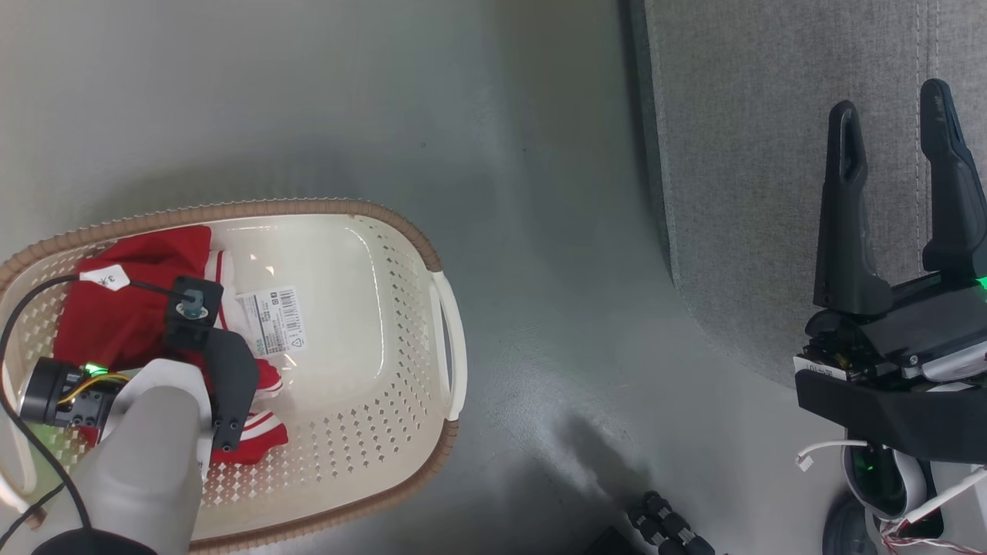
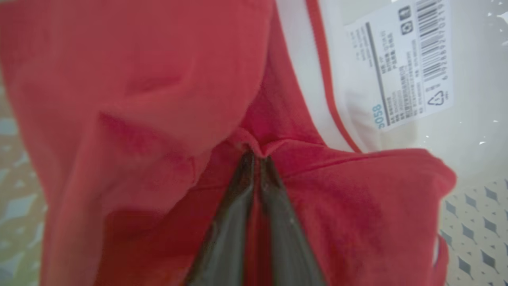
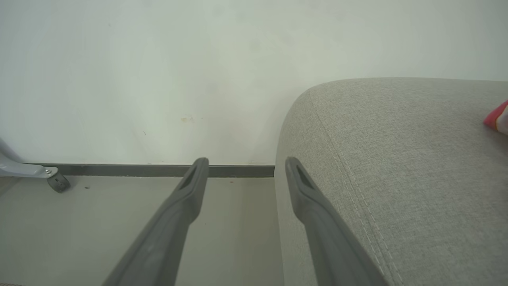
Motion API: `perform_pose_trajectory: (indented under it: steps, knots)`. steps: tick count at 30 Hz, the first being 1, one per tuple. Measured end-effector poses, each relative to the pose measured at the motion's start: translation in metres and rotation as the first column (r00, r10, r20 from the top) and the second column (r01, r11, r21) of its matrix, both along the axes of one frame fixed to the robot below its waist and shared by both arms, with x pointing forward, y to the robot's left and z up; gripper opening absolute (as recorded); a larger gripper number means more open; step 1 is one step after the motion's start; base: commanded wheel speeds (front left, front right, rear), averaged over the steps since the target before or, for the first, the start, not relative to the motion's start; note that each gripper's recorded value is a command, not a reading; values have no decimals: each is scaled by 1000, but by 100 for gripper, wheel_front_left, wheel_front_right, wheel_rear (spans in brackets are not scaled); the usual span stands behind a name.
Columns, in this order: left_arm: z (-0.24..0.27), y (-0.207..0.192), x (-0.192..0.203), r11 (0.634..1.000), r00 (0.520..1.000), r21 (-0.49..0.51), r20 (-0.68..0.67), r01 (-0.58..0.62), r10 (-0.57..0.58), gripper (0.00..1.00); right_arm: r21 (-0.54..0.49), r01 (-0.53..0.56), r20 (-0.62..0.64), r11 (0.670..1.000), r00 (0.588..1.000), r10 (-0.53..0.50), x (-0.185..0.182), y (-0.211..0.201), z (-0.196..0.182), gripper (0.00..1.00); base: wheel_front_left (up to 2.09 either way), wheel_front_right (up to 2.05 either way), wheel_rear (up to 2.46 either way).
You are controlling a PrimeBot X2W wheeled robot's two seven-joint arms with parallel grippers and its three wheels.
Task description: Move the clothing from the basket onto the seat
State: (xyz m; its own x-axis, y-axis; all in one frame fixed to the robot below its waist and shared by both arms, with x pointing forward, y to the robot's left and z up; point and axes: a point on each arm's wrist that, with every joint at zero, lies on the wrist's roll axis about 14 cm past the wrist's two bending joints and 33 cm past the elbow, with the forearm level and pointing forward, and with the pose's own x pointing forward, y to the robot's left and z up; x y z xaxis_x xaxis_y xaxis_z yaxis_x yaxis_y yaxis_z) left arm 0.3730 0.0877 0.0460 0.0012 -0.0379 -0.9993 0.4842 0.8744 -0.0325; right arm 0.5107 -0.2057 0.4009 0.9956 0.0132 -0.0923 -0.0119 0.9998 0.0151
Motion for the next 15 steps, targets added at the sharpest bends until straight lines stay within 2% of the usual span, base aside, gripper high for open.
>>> perform_pose_trajectory:
  steps: [9,15]
  knots:
    - [1,-2,-8,1000,1000,-7,-16,13,-13,0,-2,2,-1,1000,1000,-2,0,-1,-3,100,0,0,0]
    - [11,-24,-4,997,1000,-68,21,21,-19,0,-1,2,16,1000,1000,-2,3,-1,2,100,0,0,0]
